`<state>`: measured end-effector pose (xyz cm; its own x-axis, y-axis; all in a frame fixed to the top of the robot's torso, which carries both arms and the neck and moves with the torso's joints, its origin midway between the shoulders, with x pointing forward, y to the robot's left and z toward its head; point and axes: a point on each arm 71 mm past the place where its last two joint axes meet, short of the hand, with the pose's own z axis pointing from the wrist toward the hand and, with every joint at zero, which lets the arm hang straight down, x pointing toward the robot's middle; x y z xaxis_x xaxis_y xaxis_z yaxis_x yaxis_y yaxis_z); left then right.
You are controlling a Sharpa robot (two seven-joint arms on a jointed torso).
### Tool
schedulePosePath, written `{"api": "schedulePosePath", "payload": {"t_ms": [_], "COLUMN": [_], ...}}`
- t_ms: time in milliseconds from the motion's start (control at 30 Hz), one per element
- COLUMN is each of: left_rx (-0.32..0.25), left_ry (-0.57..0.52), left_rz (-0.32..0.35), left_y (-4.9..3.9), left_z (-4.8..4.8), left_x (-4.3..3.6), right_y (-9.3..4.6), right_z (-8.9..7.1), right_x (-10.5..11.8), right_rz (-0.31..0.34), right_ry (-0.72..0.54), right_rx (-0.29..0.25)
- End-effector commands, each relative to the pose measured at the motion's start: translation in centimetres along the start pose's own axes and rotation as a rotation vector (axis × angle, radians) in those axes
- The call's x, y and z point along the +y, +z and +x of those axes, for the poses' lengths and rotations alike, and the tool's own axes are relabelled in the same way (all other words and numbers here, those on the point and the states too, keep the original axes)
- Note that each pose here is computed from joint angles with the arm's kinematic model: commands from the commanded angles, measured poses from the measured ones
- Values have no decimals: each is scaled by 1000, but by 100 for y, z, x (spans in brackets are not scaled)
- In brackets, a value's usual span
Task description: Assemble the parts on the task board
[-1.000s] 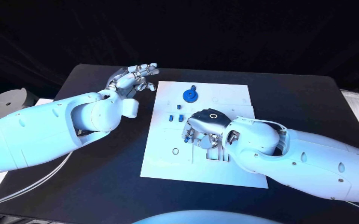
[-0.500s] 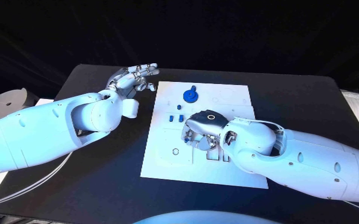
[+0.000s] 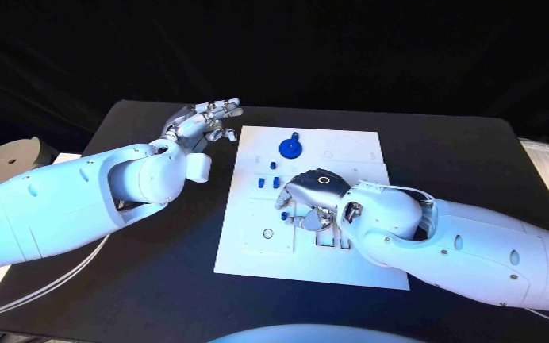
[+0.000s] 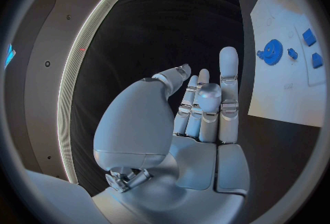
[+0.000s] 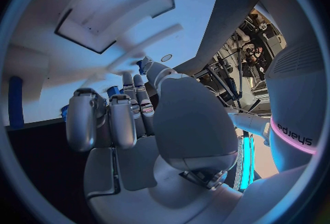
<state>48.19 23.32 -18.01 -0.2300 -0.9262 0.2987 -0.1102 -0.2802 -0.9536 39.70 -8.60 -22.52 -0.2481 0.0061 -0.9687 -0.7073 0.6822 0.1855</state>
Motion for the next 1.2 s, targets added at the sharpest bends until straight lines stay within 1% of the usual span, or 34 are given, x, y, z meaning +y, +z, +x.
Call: {"api": "schedulePosePath", "payload": {"t_ms": [33, 167, 300, 467, 533, 633, 733, 833, 967, 1200], "left_rx": [22, 22, 23, 29, 35, 41, 45, 46, 45, 48], "left_ry": [-12, -12, -13, -15, -17, -19, -20, -20, -19, -15], "left_rz": [0, -1, -2, -1, 0, -1, -2, -2, -6, -13], "left_y": [2, 2, 3, 2, 1, -1, -1, 1, 3, 9], "left_z": [22, 20, 20, 21, 26, 36, 43, 43, 39, 47], "left_x": [-2, -1, 0, -2, -2, 2, 7, 12, 32, 58], "right_y": [-33, -99, -191, -305, -369, -446, -528, -593, -642, -631], "right_z": [-32, -59, -128, -270, -366, -450, -489, -497, -497, -500], "right_x": [-3, -31, -70, -181, -302, -444, -580, -674, -736, -732], "right_rz": [-6, -10, -6, 32, 75, 126, 175, 208, 227, 226], "right_ry": [0, 14, 20, 12, -7, -33, -56, -71, -80, -97], "right_rx": [-48, -68, -93, -110, -107, -95, -72, -47, -28, -24]}}
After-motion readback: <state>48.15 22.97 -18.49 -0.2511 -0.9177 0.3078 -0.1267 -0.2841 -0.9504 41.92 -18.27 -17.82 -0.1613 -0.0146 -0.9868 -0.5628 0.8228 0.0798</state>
